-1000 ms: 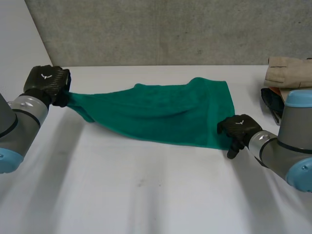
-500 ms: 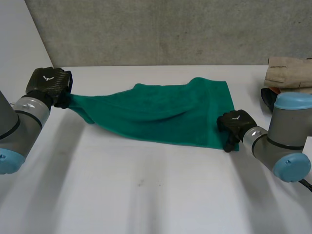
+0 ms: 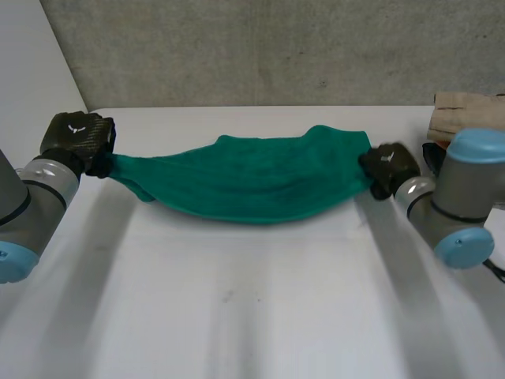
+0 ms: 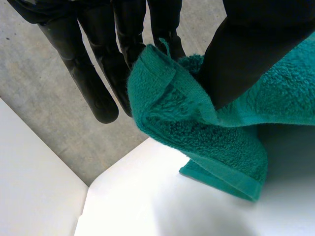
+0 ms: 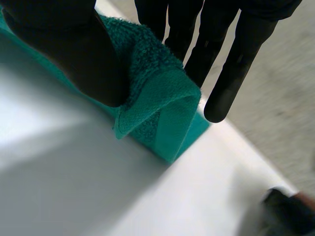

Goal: Fold the laundry.

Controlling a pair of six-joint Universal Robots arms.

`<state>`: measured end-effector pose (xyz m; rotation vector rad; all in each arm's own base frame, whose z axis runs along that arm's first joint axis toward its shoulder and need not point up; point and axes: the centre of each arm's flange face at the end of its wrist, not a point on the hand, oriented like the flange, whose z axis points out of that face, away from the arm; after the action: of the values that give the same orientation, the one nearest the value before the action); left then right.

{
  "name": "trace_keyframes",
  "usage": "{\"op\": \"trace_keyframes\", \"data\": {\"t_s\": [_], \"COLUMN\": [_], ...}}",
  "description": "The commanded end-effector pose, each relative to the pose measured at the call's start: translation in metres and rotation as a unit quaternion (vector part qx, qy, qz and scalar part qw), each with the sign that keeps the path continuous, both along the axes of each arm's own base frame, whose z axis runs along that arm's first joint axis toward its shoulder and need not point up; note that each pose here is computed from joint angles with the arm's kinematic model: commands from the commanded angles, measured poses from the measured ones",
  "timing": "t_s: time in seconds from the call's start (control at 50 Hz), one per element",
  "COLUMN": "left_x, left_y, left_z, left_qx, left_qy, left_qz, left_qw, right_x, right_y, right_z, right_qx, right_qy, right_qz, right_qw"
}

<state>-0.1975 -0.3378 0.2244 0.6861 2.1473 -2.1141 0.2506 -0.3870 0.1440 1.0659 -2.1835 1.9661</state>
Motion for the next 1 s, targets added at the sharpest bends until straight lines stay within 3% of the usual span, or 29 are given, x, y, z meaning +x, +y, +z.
{"op": "trace_keyframes", "data": {"t_s": [0.02, 0.2, 0.34, 0.4, 0.5, 0.62, 0.7, 0.78, 0.86, 0.92, 1.0], "left_x": [0.003, 0.025, 0.034, 0.035, 0.027, 0.006, -0.016, -0.020, -0.015, -0.013, -0.012], "left_y": [0.015, 0.064, 0.093, 0.092, 0.061, -0.010, -0.051, -0.081, -0.092, -0.094, -0.095], "left_z": [0.021, 0.058, 0.050, 0.035, -0.005, -0.003, 0.036, 0.090, 0.128, 0.136, 0.125], "left_qx": [0.004, 0.040, 0.061, 0.074, 0.099, 0.021, -0.088, -0.221, -0.325, -0.353, -0.323], "left_qy": [-0.006, -0.040, -0.153, -0.189, -0.206, -0.190, -0.159, -0.088, 0.001, 0.040, 0.049], "left_qz": [0.001, 0.021, 0.010, 0.002, -0.013, -0.011, -0.003, 0.031, 0.051, 0.045, 0.040], "left_qw": [1.000, 0.998, 0.986, 0.979, 0.973, 0.982, 0.983, 0.971, 0.944, 0.934, 0.944], "right_x": [-0.012, -0.045, -0.052, -0.052, -0.045, -0.039, -0.026, -0.019, -0.018, -0.014, -0.010], "right_y": [0.023, 0.082, 0.112, 0.112, 0.085, 0.037, -0.002, -0.030, -0.038, -0.039, -0.043], "right_z": [0.080, 0.137, 0.156, 0.152, 0.103, 0.095, 0.124, 0.167, 0.206, 0.208, 0.193], "right_qx": [-0.049, 0.008, 0.034, 0.044, 0.111, 0.086, -0.041, -0.199, -0.333, -0.349, -0.331], "right_qy": [-0.003, 0.115, 0.164, 0.165, 0.177, 0.148, 0.074, -0.030, -0.108, -0.113, -0.107], "right_qz": [-0.015, -0.012, 0.005, 0.010, 0.018, -0.030, -0.071, -0.092, -0.097, -0.092, -0.087], "right_qw": [0.999, 0.993, 0.986, 0.985, 0.978, 0.985, 0.994, 0.975, 0.932, 0.926, 0.933]}}
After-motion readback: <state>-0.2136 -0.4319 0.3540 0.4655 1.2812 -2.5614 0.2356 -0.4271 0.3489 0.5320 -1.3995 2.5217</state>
